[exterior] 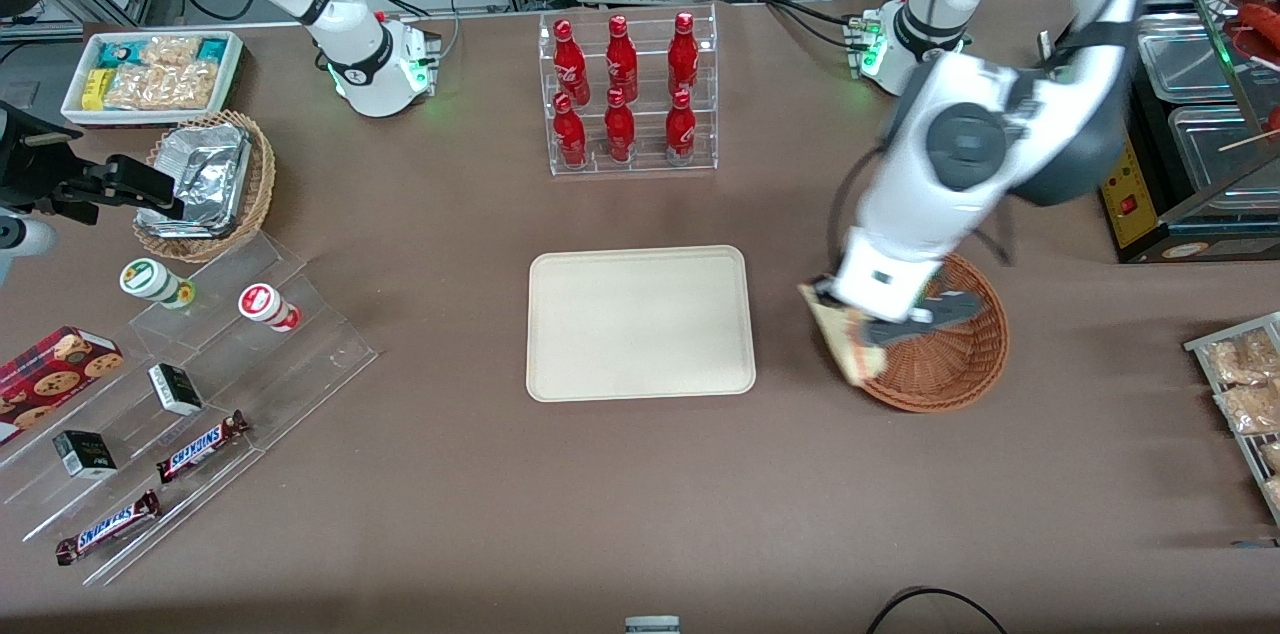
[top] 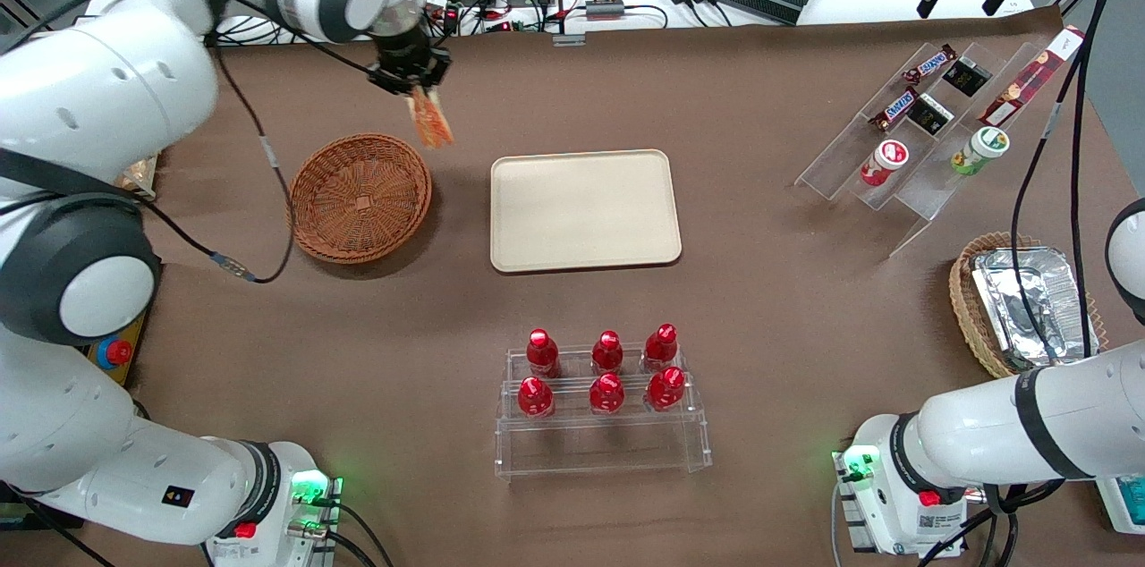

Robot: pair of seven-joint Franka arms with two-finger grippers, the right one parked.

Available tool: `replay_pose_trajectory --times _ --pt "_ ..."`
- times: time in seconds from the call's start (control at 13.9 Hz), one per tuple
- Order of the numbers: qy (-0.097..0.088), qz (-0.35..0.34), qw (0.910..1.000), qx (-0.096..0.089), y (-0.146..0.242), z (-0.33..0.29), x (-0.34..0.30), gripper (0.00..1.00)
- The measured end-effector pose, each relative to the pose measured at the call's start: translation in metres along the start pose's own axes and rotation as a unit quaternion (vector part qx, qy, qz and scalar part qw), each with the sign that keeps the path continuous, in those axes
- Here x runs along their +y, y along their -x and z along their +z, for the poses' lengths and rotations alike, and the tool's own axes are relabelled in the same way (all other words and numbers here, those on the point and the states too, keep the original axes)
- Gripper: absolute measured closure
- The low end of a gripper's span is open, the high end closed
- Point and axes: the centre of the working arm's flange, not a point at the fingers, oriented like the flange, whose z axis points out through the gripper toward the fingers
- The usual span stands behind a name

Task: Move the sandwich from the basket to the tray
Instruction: 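Carry the sandwich with the left gripper over the cream tray and lower it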

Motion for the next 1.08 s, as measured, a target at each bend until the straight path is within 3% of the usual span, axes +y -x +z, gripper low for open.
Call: replay_pose_trajectory --times 0.29,0.65,0.86,1.08 --pt "0.000 0.078 0.9968 -0.015 0.055 0.049 0.102 0.85" --pt "0.035 0.125 0.9916 0.001 0.086 0.117 0.176 0.85" --pt "0.029 0.146 0.9886 0.018 0.091 0.154 0.187 0.85" --pt "0.023 0.159 0.9869 0.013 0.103 0.189 0.196 0.85"
